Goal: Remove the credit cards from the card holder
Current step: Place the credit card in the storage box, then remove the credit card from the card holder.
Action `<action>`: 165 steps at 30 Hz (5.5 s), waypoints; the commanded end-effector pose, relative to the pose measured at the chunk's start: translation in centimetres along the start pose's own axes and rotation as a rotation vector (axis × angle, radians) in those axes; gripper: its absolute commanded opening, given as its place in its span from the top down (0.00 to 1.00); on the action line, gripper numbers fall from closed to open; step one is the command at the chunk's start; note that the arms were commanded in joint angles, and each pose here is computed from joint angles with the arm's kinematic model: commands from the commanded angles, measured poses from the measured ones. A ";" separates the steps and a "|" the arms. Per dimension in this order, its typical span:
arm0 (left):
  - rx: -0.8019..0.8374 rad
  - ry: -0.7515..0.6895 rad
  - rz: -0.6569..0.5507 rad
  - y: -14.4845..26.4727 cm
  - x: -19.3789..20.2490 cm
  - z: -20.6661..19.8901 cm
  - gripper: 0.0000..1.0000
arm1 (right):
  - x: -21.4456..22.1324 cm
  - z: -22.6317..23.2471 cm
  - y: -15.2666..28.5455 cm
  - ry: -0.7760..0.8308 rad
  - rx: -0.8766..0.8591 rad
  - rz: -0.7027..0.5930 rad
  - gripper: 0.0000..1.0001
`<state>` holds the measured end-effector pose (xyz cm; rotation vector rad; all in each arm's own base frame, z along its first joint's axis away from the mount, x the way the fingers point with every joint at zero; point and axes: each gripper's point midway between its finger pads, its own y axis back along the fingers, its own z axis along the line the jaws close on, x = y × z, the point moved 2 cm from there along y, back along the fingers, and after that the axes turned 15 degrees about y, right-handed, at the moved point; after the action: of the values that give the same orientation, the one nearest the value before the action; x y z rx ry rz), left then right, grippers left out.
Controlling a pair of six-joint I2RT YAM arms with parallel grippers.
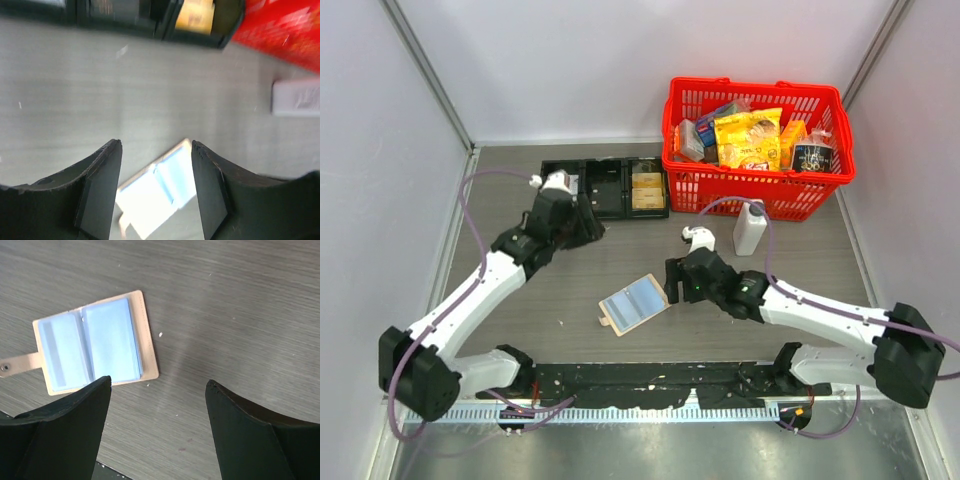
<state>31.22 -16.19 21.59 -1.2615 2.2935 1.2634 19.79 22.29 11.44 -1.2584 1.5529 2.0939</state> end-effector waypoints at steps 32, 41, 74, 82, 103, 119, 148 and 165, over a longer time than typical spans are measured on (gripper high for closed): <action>-0.102 0.185 0.380 3.2 20.4 11.3 0.95 | 1.2 13.9 -6.0 0.279 -0.113 0.124 0.26; -0.108 0.193 0.381 3.1 20.8 11.9 1.00 | 2.6 14.2 -7.4 0.345 -0.051 0.184 0.24; -0.128 0.165 0.394 3.9 20.9 13.0 1.00 | 1.3 10.9 -5.6 0.226 -0.060 0.161 0.27; -0.127 0.164 0.397 3.9 21.0 13.0 1.00 | 1.1 12.3 -5.8 0.225 -0.133 0.153 0.21; -0.113 0.165 0.397 4.0 20.9 12.8 1.00 | 1.8 12.7 -8.5 0.316 -0.014 0.200 0.16; -0.109 0.161 0.418 4.5 21.1 12.9 1.00 | -0.7 9.3 -6.6 0.346 0.175 0.146 0.24; -0.107 0.167 0.401 4.7 20.9 13.0 1.00 | -2.3 13.0 -5.1 0.305 -0.103 0.019 0.15; -0.105 0.172 0.407 4.6 21.0 12.9 1.00 | 0.7 15.2 -7.3 0.373 -0.126 0.102 0.14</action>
<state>12.60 -16.96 4.83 -1.0024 2.7452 1.4819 16.21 36.46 5.40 -1.7135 1.7791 2.1339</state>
